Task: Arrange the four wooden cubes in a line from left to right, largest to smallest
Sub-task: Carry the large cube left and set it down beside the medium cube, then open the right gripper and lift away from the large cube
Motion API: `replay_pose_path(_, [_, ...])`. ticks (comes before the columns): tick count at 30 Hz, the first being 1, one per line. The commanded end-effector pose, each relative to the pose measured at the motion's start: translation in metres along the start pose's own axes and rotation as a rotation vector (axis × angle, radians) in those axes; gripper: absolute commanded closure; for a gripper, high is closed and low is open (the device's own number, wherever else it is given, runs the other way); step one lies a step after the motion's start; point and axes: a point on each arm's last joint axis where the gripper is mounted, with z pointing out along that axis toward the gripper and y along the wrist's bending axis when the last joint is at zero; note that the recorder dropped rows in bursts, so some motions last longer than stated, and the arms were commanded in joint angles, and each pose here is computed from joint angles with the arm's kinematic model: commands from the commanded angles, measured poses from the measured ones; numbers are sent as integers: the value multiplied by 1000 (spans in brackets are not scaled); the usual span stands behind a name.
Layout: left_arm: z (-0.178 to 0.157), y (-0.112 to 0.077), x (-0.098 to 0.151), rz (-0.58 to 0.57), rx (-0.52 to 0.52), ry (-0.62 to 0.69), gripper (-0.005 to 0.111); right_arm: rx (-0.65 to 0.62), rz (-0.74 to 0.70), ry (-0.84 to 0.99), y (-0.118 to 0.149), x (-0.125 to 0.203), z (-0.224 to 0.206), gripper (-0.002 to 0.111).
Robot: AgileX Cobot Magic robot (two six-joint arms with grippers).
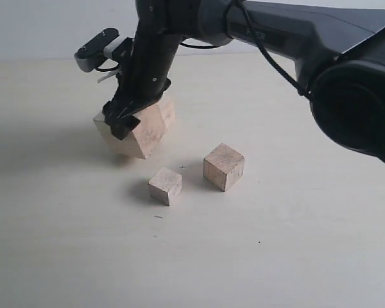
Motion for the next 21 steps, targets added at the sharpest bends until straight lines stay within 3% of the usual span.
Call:
replay_pose_path(1, [0,0,-1,-2,6,-15,107,-278,-282,-157,-5,4,-21,108])
replay_pose_path(3, [0,0,-1,-2,6,-15,107,-311,-416,-256,-6,1,-25,108])
replay_pose_path(14, [0,0,-1,-2,6,-15,107,-238,-435,-302,-17,2,14,108])
replay_pose_path(21, [0,0,-1,-2,6,-15,107,-200,-458,-313,-20,1,16,106])
